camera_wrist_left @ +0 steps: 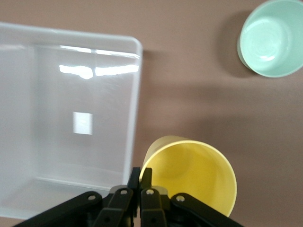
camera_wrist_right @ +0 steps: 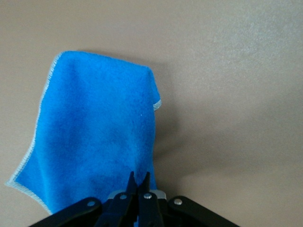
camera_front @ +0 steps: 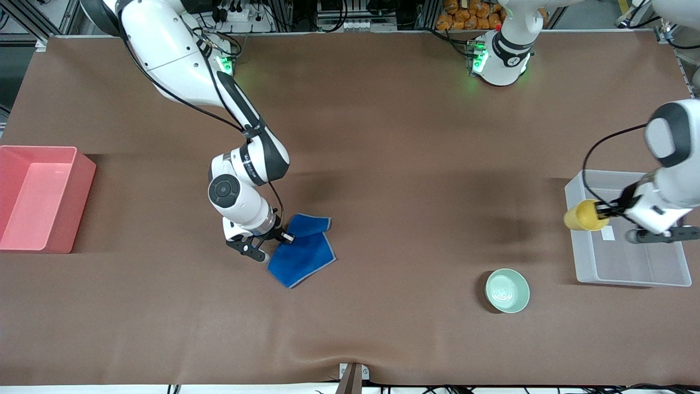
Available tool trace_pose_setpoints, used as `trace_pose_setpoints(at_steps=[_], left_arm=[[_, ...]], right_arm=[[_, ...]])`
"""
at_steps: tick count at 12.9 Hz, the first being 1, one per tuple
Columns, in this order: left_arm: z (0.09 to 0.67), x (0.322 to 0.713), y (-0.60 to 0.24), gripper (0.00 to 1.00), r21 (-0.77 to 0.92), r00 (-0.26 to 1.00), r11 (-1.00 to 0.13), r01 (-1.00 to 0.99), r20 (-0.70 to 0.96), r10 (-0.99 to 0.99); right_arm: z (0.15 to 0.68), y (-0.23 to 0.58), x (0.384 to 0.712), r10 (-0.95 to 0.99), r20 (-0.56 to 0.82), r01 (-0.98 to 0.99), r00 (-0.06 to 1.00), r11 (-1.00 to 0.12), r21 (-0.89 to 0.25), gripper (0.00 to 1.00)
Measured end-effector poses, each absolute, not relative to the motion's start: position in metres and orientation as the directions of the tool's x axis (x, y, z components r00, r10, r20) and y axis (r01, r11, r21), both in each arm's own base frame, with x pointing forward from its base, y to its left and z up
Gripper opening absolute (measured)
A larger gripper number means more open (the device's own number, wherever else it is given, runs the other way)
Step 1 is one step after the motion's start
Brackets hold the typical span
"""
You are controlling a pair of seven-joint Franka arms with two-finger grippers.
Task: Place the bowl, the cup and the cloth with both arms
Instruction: 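Grasp the blue cloth with the right gripper while the left gripper lifts the cup, then carry the cloth to the pink bin while the left gripper places the cup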
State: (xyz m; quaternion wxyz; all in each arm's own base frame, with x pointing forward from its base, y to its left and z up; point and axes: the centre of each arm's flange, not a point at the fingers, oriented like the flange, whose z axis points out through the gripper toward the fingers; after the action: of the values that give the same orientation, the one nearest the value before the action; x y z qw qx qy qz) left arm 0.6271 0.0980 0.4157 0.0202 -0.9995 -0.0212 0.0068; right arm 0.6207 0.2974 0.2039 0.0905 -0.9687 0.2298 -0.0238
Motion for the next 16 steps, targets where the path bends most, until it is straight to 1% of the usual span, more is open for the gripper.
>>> trace_pose_setpoints(at_steps=[1, 3, 6, 8, 11, 16], left_arm=[[0.425, 0.628, 0.120, 0.03, -0.044, 0.999, -0.998, 0.042, 0.001, 0.042], [0.422, 0.634, 0.159, 0.03, -0.049, 0.999, -0.998, 0.032, 0.005, 0.032], [0.376, 0.654, 0.193, 0.03, -0.053, 0.999, -0.998, 0.034, -0.017, 0.035], [0.338, 0.669, 0.204, 0.03, -0.066, 0.999, -0.997, 0.029, 0.017, 0.028], [0.299, 0.673, 0.216, 0.03, -0.074, 0.999, -0.997, 0.015, 0.036, 0.012], [0.256, 0.662, 0.214, 0.03, -0.041, 0.995, -0.998, 0.050, 0.089, 0.046]], right_arm=[[0.211, 0.297, 0.623, -0.450, 0.004, -0.441, 0.893, -0.878, -0.187, 0.02], [0.235, 0.289, 0.630, -0.455, -0.011, -0.450, 0.890, -0.876, -0.172, 0.02], [0.294, 0.251, 0.643, -0.483, -0.031, -0.481, 0.875, -0.861, -0.163, 0.02], [0.321, 0.225, 0.646, -0.467, -0.049, -0.468, 0.883, -0.870, -0.152, 0.02], [0.343, 0.190, 0.648, -0.417, -0.071, -0.423, 0.906, -0.896, -0.136, 0.02], [0.365, 0.140, 0.649, -0.288, -0.092, -0.298, 0.953, -0.945, -0.132, 0.02]])
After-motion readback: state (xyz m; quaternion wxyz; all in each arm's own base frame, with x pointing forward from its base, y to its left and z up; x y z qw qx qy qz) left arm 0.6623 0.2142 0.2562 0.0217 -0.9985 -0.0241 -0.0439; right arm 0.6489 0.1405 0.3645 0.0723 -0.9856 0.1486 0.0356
